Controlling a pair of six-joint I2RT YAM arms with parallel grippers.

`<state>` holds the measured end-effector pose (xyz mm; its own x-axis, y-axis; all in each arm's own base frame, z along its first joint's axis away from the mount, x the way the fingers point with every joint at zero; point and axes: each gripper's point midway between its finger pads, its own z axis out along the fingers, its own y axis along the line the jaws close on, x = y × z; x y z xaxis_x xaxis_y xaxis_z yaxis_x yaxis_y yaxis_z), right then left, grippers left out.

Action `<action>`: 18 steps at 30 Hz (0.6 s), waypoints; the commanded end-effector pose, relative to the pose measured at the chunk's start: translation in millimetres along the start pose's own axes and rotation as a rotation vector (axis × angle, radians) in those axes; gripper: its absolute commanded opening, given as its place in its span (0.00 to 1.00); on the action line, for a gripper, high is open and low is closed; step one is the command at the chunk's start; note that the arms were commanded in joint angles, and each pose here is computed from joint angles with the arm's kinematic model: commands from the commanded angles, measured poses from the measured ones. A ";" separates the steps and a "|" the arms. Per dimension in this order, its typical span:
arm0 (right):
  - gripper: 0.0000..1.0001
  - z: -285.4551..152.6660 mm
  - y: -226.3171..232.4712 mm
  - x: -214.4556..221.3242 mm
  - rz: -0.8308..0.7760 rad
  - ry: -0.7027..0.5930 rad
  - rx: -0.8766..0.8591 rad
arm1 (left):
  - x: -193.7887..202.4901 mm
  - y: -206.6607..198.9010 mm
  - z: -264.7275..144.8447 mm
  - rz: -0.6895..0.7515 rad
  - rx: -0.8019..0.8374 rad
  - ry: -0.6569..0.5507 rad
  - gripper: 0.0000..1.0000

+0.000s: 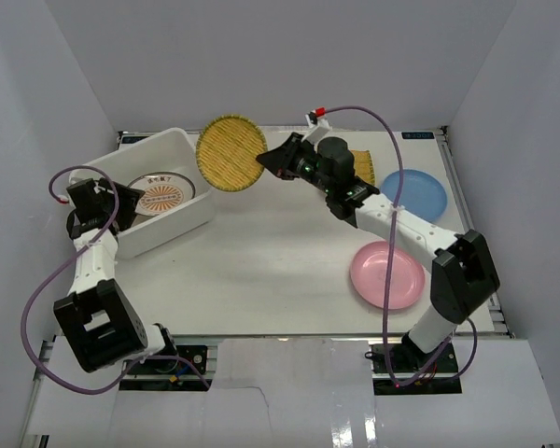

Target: Place the plates into the plastic bin on the countertop

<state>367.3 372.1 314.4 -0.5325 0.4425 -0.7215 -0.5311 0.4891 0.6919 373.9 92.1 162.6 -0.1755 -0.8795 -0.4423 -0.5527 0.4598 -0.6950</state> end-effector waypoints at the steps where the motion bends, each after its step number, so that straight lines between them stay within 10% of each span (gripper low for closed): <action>1: 0.08 35.9 6.2 2.1 -0.050 -0.007 0.024 | -16.5 -43.1 -25.8 0.047 0.162 -0.049 0.82; 15: 0.08 175.2 61.9 110.2 -0.056 0.175 -0.054 | -30.7 -185.8 -179.7 0.244 0.600 -0.164 0.93; 17: 0.17 175.7 64.0 117.7 -0.045 0.183 -0.055 | -14.7 -191.1 -185.0 0.262 0.637 -0.117 0.93; 18: 0.37 174.6 64.2 114.1 -0.041 0.174 -0.051 | -6.6 -190.3 -182.2 0.265 0.639 -0.091 0.93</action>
<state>392.5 579.8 216.6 -0.6531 0.2089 -0.7279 -0.5510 0.5282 0.6460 327.6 7.5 433.6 -0.0125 -0.7234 -0.6903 0.1045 0.6857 -0.7204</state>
